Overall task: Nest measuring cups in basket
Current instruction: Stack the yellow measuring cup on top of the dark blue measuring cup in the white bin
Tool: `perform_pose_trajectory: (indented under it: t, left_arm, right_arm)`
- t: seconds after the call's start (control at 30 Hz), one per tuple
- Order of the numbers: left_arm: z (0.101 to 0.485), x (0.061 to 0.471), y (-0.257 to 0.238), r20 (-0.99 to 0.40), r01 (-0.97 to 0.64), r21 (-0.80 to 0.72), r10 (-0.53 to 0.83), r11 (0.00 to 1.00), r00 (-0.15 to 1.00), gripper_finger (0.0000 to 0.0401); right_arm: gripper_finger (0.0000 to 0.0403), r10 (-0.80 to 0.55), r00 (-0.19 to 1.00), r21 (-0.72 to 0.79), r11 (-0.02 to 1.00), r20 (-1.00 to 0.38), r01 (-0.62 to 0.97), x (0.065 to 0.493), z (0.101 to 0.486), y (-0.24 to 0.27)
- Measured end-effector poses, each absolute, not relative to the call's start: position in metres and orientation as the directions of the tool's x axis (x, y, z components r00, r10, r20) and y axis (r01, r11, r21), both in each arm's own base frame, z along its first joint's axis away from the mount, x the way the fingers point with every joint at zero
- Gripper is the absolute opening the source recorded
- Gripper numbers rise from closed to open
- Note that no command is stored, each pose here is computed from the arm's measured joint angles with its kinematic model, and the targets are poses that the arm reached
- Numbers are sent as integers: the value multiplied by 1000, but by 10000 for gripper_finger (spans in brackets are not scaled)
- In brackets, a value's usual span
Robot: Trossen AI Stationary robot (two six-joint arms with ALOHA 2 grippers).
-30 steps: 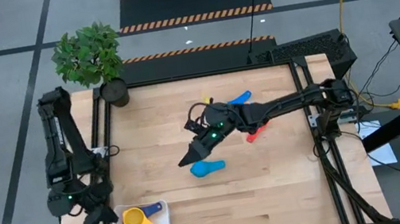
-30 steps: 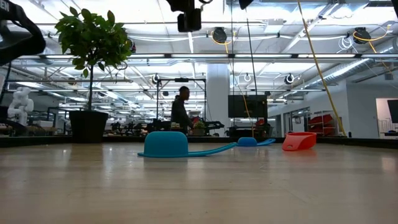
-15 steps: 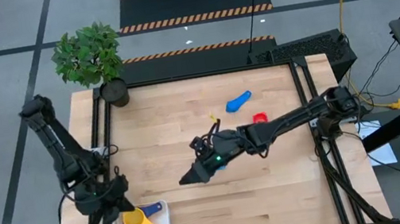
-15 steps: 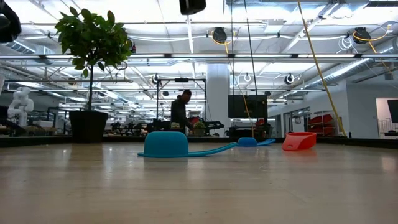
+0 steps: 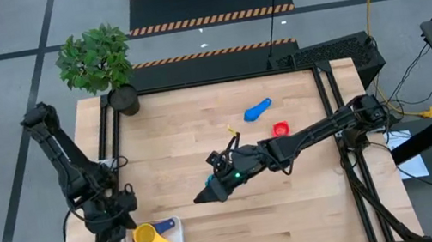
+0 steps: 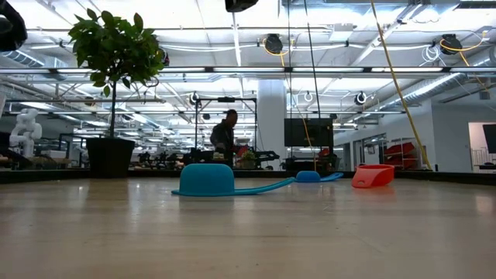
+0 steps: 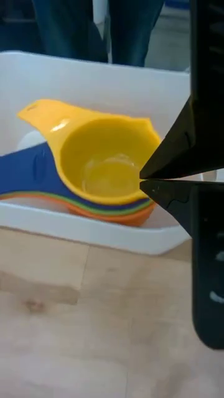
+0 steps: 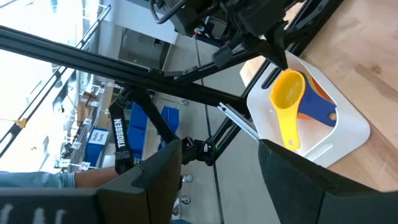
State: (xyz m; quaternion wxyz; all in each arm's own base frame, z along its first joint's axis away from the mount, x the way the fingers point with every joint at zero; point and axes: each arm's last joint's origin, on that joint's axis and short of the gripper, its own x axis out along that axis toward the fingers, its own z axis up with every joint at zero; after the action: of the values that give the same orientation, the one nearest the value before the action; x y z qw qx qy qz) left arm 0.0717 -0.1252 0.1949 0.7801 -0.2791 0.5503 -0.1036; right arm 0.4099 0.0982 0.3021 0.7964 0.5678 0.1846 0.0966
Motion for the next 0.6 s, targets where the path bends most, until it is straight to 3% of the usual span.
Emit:
perform_pose_trajectory:
  t: [0.4, 0.6]
  left_arm:
    - [210, 76, -144, -641, -64, -727, -641, 684, 422, 12]
    - [190, 77, -146, -774, -102, -590, -525, 801, 354, 9]
  right_arm:
    - [208, 364, 913, 935, 351, -185, 49, 410, 302, 98]
    - [208, 364, 913, 932, 360, -185, 45, 410, 302, 98]
